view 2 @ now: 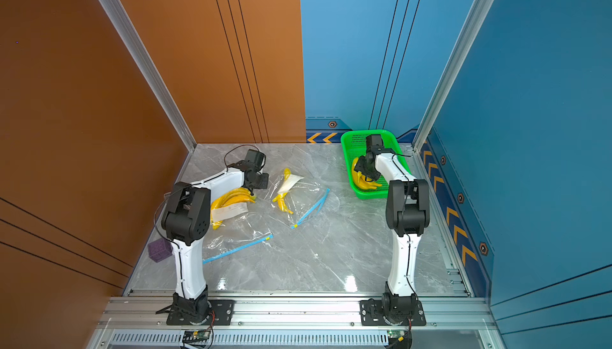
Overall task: Open the zip-top bag and take out the banana
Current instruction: Place the banana in the basket, then pick up the banana from the zipper food storage bag.
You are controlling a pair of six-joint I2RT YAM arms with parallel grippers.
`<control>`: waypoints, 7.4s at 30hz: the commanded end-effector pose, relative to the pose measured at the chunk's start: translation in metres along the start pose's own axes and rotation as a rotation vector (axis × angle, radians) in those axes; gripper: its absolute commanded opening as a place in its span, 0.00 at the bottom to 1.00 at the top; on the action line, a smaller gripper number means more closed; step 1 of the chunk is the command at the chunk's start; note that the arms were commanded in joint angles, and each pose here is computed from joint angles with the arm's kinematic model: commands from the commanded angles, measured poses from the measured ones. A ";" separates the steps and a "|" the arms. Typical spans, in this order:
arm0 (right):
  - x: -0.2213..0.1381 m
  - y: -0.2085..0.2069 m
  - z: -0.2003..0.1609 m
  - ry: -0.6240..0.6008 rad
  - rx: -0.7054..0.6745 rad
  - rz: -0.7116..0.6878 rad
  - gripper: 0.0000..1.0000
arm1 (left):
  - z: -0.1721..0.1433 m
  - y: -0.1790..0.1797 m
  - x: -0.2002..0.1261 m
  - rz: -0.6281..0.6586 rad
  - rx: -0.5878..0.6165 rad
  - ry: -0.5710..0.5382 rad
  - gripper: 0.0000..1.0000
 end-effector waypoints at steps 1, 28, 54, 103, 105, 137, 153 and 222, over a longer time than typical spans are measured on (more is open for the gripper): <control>-0.002 -0.012 0.000 0.014 0.015 -0.088 0.67 | 0.000 0.002 -0.013 0.007 0.004 -0.005 0.00; 0.001 0.004 0.013 0.003 -0.073 -0.178 0.32 | -0.001 0.002 -0.012 0.012 0.008 -0.005 0.00; -0.030 -0.010 -0.048 0.264 -0.719 -0.231 0.38 | 0.001 0.003 -0.015 0.011 0.011 -0.011 0.00; -0.059 0.122 -0.260 -0.033 -0.781 0.371 0.42 | -0.009 -0.037 -0.013 -0.031 0.102 0.001 0.00; -0.062 0.113 -0.260 -0.039 -0.765 0.340 0.42 | -0.009 -0.034 -0.013 -0.019 0.101 -0.001 0.00; -0.066 0.072 -0.308 -0.123 -0.821 0.296 0.40 | -0.004 -0.030 -0.013 -0.018 0.090 -0.009 0.00; -0.075 0.119 -0.296 -0.275 -0.823 0.429 0.45 | -0.013 -0.049 -0.013 -0.062 0.126 0.007 0.00; -0.035 0.187 -0.301 -0.156 -0.868 0.653 0.56 | -0.051 -0.077 -0.012 -0.043 0.190 0.060 0.00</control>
Point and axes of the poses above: each gripper's point midway between its finger pads, its own x axis out along the fingers, its own y axis along the line the jaws close on, z = x × y, the point moved 7 cm from there along -x, back along the fingers, and after that the axes turned 2 degrees about -x, right-handed, at the moved point
